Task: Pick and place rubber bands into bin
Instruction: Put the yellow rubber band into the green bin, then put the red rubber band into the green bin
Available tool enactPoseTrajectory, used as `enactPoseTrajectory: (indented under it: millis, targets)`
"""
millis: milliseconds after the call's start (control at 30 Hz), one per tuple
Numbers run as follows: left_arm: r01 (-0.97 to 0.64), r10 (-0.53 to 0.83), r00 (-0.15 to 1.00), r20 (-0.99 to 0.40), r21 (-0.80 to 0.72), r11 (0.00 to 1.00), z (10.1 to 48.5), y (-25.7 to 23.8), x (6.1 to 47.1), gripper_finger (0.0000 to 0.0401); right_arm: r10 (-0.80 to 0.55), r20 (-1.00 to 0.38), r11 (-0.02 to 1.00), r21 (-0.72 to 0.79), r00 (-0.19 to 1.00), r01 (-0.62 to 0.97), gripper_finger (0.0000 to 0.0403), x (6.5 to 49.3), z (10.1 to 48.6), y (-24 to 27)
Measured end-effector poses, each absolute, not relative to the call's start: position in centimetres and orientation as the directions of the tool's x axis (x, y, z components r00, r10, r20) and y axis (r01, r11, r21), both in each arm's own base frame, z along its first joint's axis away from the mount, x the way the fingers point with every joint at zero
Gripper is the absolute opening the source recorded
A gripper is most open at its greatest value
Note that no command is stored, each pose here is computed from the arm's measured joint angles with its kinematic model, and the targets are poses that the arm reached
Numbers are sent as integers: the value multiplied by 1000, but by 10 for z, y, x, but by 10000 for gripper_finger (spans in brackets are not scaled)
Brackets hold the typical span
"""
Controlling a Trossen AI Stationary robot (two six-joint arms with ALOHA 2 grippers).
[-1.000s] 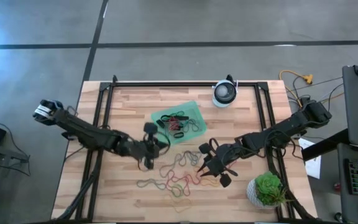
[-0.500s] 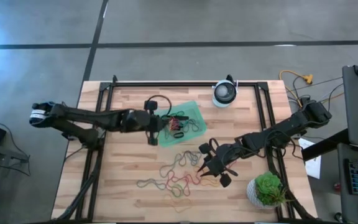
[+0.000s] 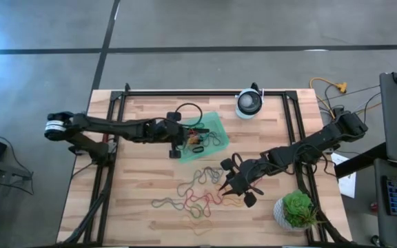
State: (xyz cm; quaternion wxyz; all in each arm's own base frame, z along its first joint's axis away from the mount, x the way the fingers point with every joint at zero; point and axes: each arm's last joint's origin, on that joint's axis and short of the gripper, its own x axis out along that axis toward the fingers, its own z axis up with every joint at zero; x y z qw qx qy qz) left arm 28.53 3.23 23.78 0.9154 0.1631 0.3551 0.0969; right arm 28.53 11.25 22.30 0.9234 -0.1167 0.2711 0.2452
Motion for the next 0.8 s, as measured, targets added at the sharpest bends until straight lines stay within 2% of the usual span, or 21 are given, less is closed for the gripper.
enactPoseTrajectory:
  millis: [200, 333, 533, 667, 800]
  targets:
    - [-66, 294, 728, -620, 363, 929, 238, 33, 288, 69, 389, -560, 854, -79, 732, -514, 82, 285, 222, 112]
    - [-81, 270, 742, -613, 317, 945, 247, 25, 280, 83, 387, -566, 868, -42, 727, -495, 82, 284, 219, 112]
    - [106, 35, 771, -636, 183, 977, 255, -17, 260, 83, 329, -609, 921, 38, 722, -388, 82, 276, 197, 107]
    - [244, -78, 785, -615, 191, 951, 259, -57, 245, 77, 317, -658, 937, 105, 684, -333, 82, 273, 175, 107]
    - [298, -114, 809, -576, 235, 925, 256, -93, 232, 70, 295, -720, 951, 160, 628, -264, 82, 269, 160, 106]
